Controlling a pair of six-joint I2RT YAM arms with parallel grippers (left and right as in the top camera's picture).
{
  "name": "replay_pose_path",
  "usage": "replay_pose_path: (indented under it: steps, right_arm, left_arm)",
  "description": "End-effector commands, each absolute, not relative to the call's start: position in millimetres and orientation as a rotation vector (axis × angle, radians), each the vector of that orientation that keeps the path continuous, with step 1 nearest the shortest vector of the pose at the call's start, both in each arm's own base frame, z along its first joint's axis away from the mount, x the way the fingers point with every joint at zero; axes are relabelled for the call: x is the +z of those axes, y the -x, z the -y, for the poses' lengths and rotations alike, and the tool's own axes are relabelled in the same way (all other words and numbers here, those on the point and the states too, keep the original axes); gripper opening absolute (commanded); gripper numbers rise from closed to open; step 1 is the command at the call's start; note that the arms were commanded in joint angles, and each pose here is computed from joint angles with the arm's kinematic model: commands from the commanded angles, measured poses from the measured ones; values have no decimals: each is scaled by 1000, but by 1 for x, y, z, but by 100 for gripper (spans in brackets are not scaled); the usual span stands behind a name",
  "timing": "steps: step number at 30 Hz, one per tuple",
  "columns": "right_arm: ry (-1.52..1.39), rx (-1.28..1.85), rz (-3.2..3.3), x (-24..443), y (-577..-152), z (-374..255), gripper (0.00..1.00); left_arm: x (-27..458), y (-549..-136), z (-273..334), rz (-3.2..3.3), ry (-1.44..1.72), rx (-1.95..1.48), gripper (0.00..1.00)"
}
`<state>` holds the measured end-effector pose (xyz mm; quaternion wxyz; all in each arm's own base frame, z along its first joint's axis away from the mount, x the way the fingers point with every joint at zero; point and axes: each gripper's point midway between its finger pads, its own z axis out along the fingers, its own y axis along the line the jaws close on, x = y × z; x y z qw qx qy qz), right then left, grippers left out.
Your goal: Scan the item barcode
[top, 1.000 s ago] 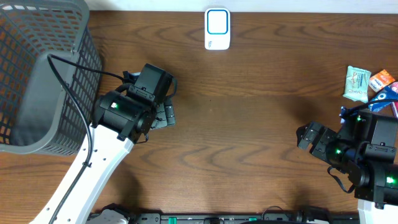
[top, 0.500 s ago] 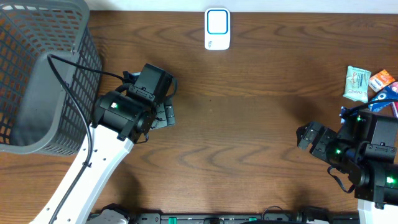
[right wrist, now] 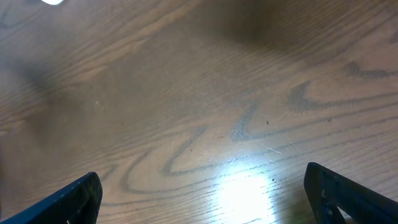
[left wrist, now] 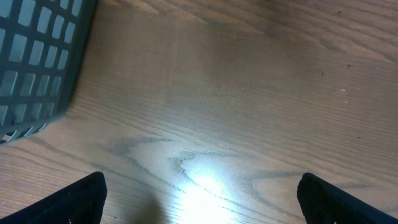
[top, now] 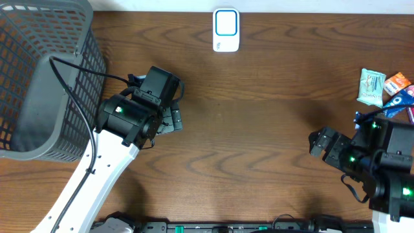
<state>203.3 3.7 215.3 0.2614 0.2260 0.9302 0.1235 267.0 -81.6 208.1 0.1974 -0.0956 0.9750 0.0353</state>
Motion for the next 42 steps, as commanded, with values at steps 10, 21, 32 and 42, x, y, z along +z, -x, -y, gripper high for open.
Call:
replay_pose_path:
  steps: [10,21,32,42]
  right_arm:
    - [-537,285,-2345,245,-176,-2,99]
    - [-224,255,-2172,249,-186,-14,99]
    - [73,236,-1772,245,-210,-36,99]
    - [90,195,-1536,238,-224,-33,99]
  left_arm:
    - [206,-267,80,-2737,273,110,98]
    - [206,-267,80,-2737,273,110,98]
    - [206,-267,80,-2737,273,110,98]
    - [206,-267,80,-2737,273,110,98]
